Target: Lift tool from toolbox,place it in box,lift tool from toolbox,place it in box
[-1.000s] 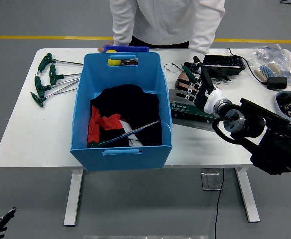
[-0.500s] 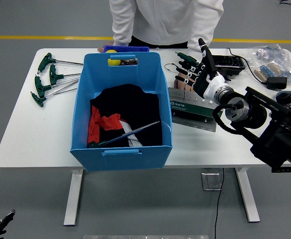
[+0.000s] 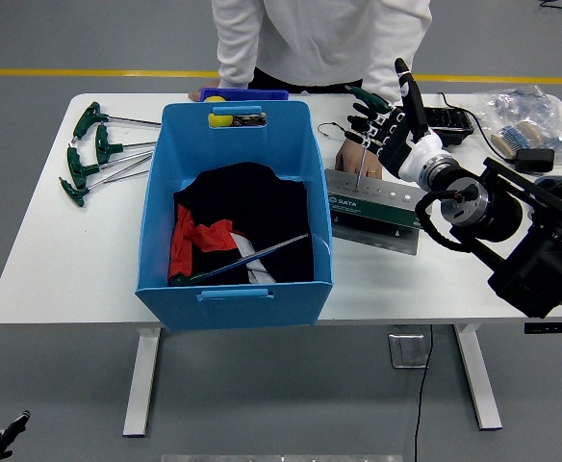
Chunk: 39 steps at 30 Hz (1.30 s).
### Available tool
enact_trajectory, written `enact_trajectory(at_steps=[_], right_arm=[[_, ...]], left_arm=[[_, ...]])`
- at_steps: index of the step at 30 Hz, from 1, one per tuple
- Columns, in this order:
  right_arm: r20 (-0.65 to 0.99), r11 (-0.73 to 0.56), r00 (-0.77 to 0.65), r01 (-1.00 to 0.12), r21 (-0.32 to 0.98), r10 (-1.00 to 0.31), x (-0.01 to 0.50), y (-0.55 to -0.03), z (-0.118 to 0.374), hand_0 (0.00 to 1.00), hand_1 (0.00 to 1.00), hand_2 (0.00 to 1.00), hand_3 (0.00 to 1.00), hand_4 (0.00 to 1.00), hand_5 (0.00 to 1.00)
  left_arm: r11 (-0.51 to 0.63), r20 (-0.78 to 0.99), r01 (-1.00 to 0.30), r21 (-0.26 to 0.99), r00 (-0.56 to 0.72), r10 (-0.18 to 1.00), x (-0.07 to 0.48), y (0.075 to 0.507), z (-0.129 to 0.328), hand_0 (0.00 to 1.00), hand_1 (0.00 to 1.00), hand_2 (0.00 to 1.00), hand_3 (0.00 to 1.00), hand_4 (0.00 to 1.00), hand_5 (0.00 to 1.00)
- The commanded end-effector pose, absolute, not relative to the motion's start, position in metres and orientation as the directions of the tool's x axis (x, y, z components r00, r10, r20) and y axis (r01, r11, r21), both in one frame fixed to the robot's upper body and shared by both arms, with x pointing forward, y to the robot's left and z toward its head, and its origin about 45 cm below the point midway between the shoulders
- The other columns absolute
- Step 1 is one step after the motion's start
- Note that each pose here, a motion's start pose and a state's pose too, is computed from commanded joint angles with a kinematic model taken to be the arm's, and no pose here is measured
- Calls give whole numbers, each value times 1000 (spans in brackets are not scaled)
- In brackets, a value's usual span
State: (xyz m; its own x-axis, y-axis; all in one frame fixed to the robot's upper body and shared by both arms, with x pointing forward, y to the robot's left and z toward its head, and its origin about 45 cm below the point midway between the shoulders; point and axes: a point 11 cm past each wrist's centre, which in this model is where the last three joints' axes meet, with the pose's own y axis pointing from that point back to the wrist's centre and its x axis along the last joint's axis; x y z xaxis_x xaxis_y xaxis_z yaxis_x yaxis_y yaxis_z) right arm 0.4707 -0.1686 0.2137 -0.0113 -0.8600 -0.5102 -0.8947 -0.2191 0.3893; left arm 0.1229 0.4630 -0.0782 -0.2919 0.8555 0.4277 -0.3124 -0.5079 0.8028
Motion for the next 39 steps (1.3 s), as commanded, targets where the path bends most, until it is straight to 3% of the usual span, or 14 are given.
enact_trajectory(at_steps=[7,8,39], right_arm=[[-522,-229,-2,-897,379,-853,470,-166,217,552,573,701,823,998,870],[-524,-230,-3,-897,378,-852,470,-166,217,593,609,718,821,998,866],[-534,-204,-34,-902,381,-845,469,-179,213,635,638,730,810,998,832]], left_arm=[[-510,432,-306,804,-288,855,120,464,-79,858,874,885,680,684,670],[-509,432,-306,805,-288,855,119,464,-79,858,874,885,679,684,670],[-504,430,-298,810,-282,858,115,461,-81,858,874,884,679,683,665]])
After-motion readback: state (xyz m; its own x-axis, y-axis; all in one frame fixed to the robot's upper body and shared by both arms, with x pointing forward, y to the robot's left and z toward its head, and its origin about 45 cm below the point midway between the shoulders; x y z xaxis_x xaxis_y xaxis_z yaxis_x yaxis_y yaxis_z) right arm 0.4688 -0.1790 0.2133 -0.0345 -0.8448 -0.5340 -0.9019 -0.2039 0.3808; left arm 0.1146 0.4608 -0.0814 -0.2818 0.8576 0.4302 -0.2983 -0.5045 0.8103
